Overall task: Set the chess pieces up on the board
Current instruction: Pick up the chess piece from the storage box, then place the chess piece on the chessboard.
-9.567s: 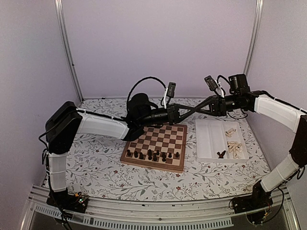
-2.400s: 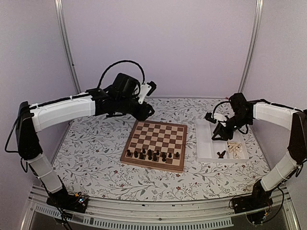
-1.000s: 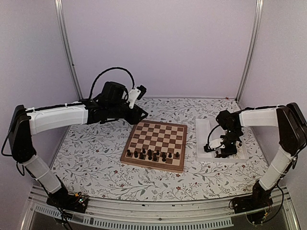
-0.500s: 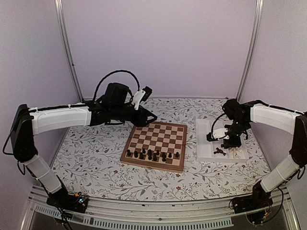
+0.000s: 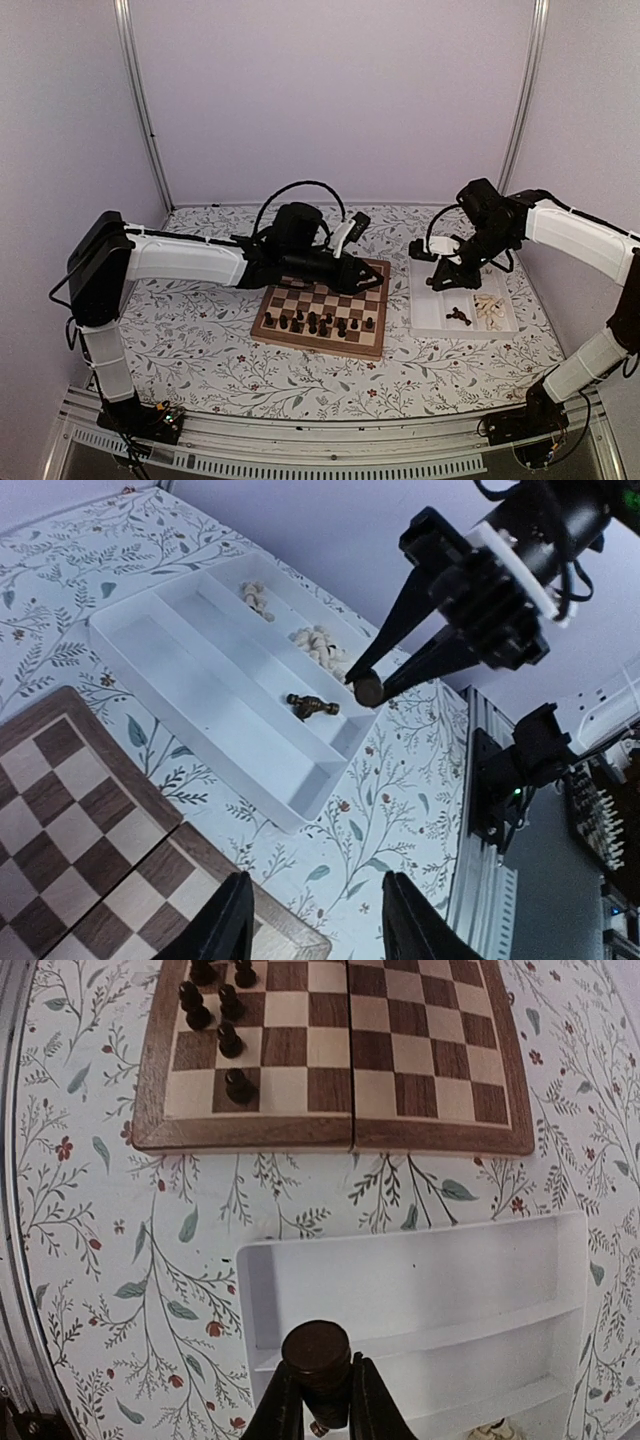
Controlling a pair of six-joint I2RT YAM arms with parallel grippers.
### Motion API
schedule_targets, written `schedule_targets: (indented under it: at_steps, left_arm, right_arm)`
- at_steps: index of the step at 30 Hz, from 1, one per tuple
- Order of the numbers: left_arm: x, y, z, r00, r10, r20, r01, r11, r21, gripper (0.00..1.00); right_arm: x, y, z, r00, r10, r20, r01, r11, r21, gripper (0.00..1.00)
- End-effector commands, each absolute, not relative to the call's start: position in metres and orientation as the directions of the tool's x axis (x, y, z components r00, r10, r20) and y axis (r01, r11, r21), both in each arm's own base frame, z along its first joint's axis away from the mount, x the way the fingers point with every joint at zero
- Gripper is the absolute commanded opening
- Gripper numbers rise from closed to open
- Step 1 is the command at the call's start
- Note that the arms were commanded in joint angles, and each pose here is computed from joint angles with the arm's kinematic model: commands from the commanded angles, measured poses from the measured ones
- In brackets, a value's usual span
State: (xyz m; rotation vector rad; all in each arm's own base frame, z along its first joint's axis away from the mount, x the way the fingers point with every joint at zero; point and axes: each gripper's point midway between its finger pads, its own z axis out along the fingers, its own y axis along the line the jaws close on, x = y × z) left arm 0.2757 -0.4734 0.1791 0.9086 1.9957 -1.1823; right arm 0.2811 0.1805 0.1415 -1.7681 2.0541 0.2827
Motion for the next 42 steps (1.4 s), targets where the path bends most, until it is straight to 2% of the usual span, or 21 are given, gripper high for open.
schedule_targets:
  at_steps: [1, 8, 20, 28, 32, 35, 39, 42]
  left_arm:
    - [0.267, -0.501, 0.208, -0.616, 0.134, -0.776, 0.783, 0.215, -0.584, 0.47]
    - [0.257, -0.515, 0.203, -0.693, 0.158, -0.704, 0.721, 0.114, -0.684, 0.47]
    - [0.247, -0.52, 0.186, -0.724, 0.212, -0.657, 0.683, 0.087, -0.725, 0.45]
    - [0.242, -0.522, 0.183, -0.717, 0.237, -0.655, 0.683, 0.052, -0.729, 0.24]
    - [0.24, -0.519, 0.19, -0.696, 0.235, -0.679, 0.704, 0.036, -0.709, 0.18]
    - [0.242, -0.512, 0.201, -0.652, 0.203, -0.73, 0.751, 0.047, -0.658, 0.16]
    - [0.25, -0.499, 0.215, -0.58, 0.143, -0.802, 0.814, 0.112, -0.569, 0.17]
    - [0.261, -0.489, 0.221, -0.523, 0.084, -0.848, 0.845, 0.183, -0.503, 0.17]
  right_arm:
    - [0.258, 0.232, 0.169, -0.029, -0.84, -0.542, -0.989, 0.102, -0.104, 0.07]
    - [0.252, 0.267, 0.178, 0.058, -0.84, -0.539, -0.983, 0.045, -0.176, 0.08]
    - [0.259, 0.285, 0.184, 0.08, -0.841, -0.535, -0.976, 0.044, -0.214, 0.1]
    - [0.255, 0.293, 0.188, 0.103, -0.839, -0.534, -0.973, 0.026, -0.229, 0.13]
    - [0.258, 0.29, 0.192, 0.1, -0.843, -0.528, -0.967, 0.042, -0.251, 0.23]
    - [0.261, 0.283, 0.206, 0.103, -0.829, -0.549, -0.956, 0.07, -0.285, 0.34]
    - [0.279, 0.272, 0.252, 0.058, -0.724, -0.688, -0.943, 0.186, -0.276, 0.53]
    - [0.299, 0.258, 0.291, -0.087, -0.55, -0.831, -0.951, 0.293, -0.095, 0.6]
